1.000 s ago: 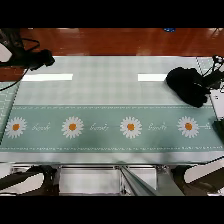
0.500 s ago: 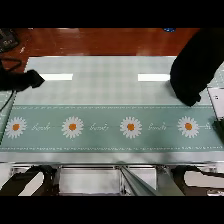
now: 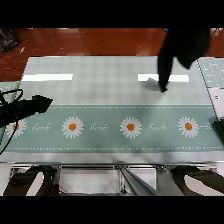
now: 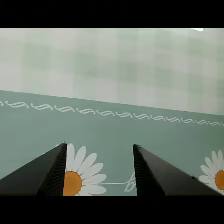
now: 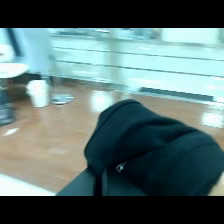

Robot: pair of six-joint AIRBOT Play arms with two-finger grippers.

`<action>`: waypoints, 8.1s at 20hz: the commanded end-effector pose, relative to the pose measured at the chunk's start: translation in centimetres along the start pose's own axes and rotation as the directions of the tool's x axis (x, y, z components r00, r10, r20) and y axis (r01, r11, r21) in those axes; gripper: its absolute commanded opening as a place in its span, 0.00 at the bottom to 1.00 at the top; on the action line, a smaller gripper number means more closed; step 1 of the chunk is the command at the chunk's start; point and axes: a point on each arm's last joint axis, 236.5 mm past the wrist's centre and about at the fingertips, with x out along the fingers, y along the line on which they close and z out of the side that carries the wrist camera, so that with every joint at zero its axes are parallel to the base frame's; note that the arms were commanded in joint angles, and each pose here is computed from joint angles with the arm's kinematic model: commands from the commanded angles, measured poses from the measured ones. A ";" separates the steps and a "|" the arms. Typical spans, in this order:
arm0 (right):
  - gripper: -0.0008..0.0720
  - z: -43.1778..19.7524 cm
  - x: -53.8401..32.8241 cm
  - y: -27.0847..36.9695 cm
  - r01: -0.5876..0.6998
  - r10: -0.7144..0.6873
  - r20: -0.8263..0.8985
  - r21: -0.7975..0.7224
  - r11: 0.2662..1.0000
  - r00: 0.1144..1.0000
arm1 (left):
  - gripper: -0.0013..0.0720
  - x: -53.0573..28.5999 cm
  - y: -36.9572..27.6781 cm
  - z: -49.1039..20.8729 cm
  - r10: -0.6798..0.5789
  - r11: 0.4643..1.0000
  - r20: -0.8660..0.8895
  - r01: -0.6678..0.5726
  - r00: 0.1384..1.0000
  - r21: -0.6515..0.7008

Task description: Fold the shirts.

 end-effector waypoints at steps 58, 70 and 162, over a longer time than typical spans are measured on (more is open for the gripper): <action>0.13 -57.7 9.2 3.2 0.393 0.460 -0.758 0.640 0.660 0.463 | 0.05 15.1 -5.2 -6.7 -0.481 0.846 -0.323 0.333 0.815 -0.417; 0.04 -15.0 6.9 -3.7 -0.003 0.106 -0.346 0.284 0.959 0.932 | 0.05 -3.6 -10.2 19.0 -0.528 0.848 0.110 0.515 0.842 0.127; 0.04 -29.2 8.2 -11.5 0.197 0.162 -0.551 0.535 0.821 0.819 | 0.05 -0.7 -9.0 16.1 -0.640 0.742 0.182 0.662 0.747 -0.109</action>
